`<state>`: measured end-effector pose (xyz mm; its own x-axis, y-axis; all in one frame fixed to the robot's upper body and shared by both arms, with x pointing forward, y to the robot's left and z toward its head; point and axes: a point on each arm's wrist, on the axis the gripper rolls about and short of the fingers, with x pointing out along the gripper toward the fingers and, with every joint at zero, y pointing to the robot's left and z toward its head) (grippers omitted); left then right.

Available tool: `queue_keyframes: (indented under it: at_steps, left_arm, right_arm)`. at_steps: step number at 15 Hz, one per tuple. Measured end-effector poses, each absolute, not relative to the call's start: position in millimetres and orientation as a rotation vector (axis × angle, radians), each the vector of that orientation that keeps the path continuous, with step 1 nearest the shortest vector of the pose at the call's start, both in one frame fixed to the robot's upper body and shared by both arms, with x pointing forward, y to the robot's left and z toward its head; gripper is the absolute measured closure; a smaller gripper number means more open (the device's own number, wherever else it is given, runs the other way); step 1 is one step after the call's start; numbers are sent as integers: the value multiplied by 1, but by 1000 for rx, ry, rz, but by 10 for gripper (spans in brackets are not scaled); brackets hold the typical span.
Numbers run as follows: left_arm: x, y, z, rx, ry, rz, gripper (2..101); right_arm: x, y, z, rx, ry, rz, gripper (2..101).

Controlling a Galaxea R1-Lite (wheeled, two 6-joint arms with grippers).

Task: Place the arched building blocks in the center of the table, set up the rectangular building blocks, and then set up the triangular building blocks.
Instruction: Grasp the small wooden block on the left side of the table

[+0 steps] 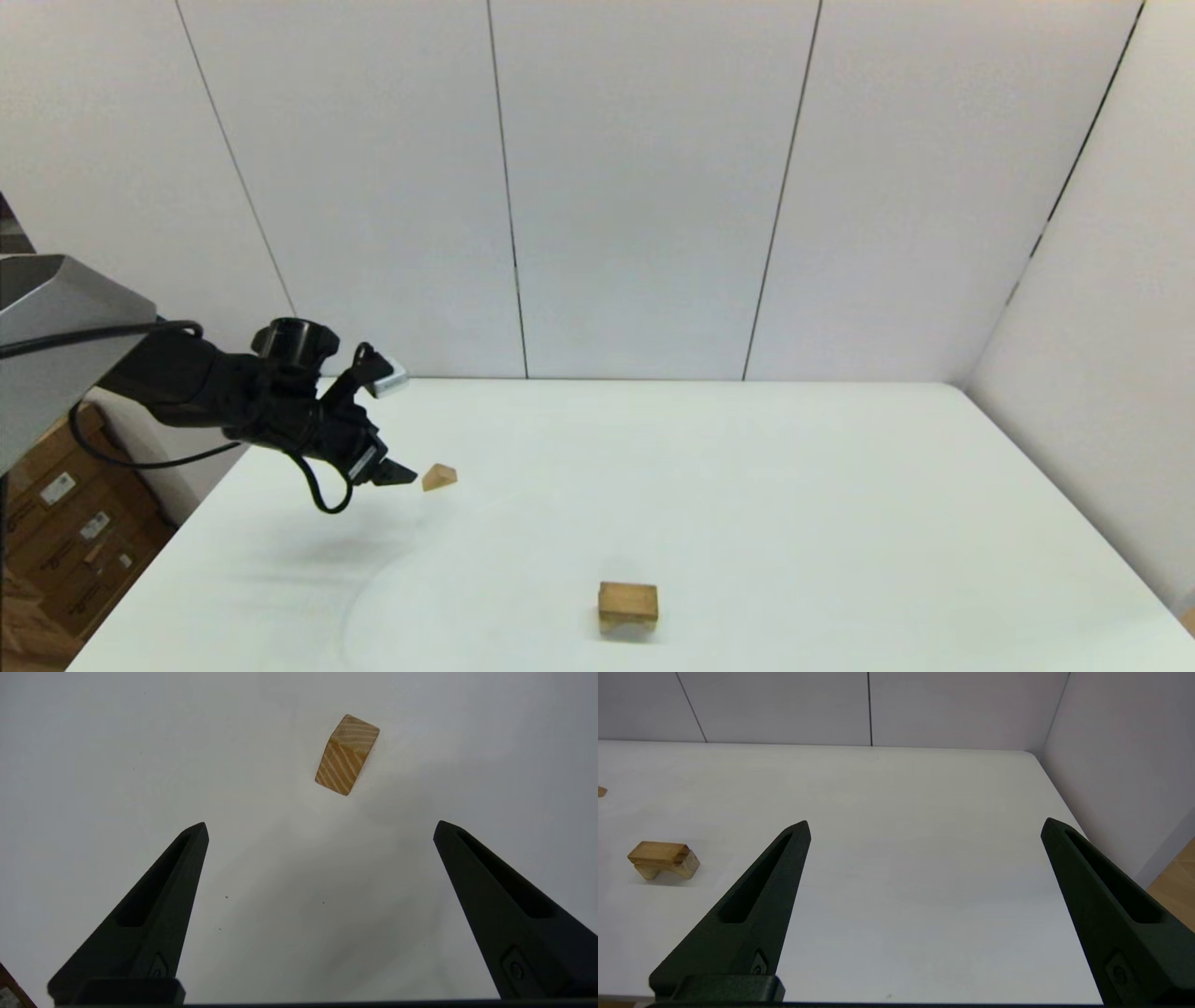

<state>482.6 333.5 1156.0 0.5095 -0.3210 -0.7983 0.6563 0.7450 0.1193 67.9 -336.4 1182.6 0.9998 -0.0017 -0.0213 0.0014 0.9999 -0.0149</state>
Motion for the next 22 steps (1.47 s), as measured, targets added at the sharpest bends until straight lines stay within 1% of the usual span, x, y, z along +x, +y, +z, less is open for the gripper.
queue_keyframes:
  at_steps: [2,4,12,15,22]
  left_arm:
    - [492,332,1161,440,880,-639,54]
    - [500,327,1157,456,899,-676,54]
    - [520,303,1117,480,944,-766,54]
    - [524,300,1115,440,972,-814,54]
    - [533,301,1109,441,969,-814,54]
  right_arm:
    - [68,-336,1183,-15,21,-2,46]
    - [68,-336,1183,-15,21,-2,46]
    - [68,-336,1183,-15,22,-1,46]
    - [68,-336,1182,-15,22,-2,46]
    - [68,-336,1182,-15,22,-2,46]
